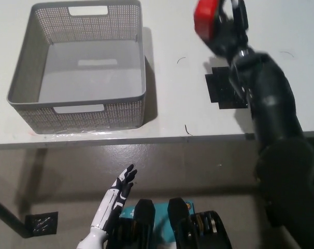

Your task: Use the right hand to pick up a multimeter on the right side and put it into a container on the left side

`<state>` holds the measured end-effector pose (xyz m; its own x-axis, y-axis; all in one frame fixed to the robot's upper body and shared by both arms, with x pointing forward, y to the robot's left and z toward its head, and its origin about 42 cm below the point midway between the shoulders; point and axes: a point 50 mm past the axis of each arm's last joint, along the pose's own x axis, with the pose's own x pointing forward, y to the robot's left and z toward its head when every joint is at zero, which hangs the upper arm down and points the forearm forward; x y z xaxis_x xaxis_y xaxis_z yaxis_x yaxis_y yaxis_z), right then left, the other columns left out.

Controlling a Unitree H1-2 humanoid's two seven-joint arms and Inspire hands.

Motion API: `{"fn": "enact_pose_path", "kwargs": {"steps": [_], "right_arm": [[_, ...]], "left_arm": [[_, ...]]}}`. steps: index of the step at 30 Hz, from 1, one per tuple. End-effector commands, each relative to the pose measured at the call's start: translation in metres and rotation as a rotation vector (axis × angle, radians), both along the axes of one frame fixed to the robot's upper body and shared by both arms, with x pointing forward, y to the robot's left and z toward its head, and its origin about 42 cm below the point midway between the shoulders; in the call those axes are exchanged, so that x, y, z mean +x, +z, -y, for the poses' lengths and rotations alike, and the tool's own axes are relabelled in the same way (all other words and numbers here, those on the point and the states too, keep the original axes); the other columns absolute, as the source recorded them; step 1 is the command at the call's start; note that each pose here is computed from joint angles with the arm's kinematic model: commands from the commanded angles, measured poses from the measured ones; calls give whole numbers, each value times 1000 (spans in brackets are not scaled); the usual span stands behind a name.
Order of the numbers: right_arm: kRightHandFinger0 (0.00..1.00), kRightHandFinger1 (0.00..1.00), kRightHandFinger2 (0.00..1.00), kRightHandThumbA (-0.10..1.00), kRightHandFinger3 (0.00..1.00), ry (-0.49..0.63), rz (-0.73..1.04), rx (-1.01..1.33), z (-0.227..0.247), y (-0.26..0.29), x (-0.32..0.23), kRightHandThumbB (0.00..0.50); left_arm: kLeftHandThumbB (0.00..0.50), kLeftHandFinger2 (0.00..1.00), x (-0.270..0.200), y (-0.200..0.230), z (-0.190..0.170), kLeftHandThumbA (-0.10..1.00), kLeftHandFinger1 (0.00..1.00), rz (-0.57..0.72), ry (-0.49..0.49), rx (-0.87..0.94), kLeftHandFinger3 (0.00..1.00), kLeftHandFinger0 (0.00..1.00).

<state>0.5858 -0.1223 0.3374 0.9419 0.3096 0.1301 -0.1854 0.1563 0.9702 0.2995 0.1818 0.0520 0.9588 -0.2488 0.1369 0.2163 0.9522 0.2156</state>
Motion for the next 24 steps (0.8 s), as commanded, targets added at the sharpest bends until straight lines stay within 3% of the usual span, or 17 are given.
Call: {"fn": "enact_pose_path", "kwargs": {"steps": [1, 6, 8, 9, 10, 11, 13, 15, 18, 19, 20, 22, 24], "right_arm": [[0, 82, 531, -100, 1000, 60, 331, 81, -24, 117, -6, 76], [0, 43, 555, -100, 1000, 116, 341, 38, -38, 132, -12, 92], [0, 59, 559, -100, 1000, 130, 313, -30, -53, 131, -13, 152], [0, 48, 573, -100, 1000, 137, 295, -61, -59, 129, -14, 152], [0, 46, 642, -100, 1000, 163, 262, -98, -67, 127, -14, 121], [0, 17, 627, -100, 1000, 171, 251, -135, -73, 125, -14, 123], [0, 51, 659, -100, 1000, 181, 252, -239, -86, 117, -14, 101], [0, 112, 662, -100, 1000, 190, 246, -305, -98, 106, -13, 120], [0, 25, 591, -100, 1000, 183, 203, -456, -114, 87, -14, 123], [0, 3, 580, -100, 810, 184, 196, -474, -119, 82, -15, 110], [0, 9, 590, -100, 800, 195, 171, -496, -124, 75, -16, 100], [0, 48, 654, -100, 1000, 187, 130, -520, -130, 68, -18, 107], [0, 33, 636, -100, 975, 170, 125, -584, -137, 57, -20, 92]], "left_arm": [[316, 1000, 4, 12, 1, 1000, 1000, 68, -26, 16, 1000, 1000], [328, 1000, 4, 10, 1, 1000, 1000, 53, -32, 11, 1000, 1000], [335, 1000, 2, 8, 2, 1000, 1000, 46, -37, 13, 1000, 1000], [336, 1000, 0, 6, 2, 1000, 1000, 44, -41, 18, 1000, 1000], [328, 1000, -1, 6, 2, 1000, 1000, 47, -46, 26, 1000, 1000], [327, 1000, -2, 7, 3, 1000, 1000, 46, -47, 32, 1000, 1000], [324, 1000, -3, 6, 4, 1000, 1000, 44, -47, 39, 1000, 1000], [333, 1000, -5, 5, 5, 1000, 1000, 32, -53, 29, 1000, 1000], [335, 1000, -7, 3, 7, 1000, 1000, 33, -59, 34, 1000, 1000], [337, 1000, -7, 4, 7, 1000, 1000, 32, -61, 32, 1000, 1000], [339, 1000, -6, 4, 7, 1000, 1000, 32, -61, 33, 1000, 1000], [336, 1000, -6, 5, 8, 1000, 1000, 30, -64, 28, 1000, 1000], [344, 1000, -6, 5, 10, 1000, 1000, 24, -70, 25, 1000, 1000]]}}
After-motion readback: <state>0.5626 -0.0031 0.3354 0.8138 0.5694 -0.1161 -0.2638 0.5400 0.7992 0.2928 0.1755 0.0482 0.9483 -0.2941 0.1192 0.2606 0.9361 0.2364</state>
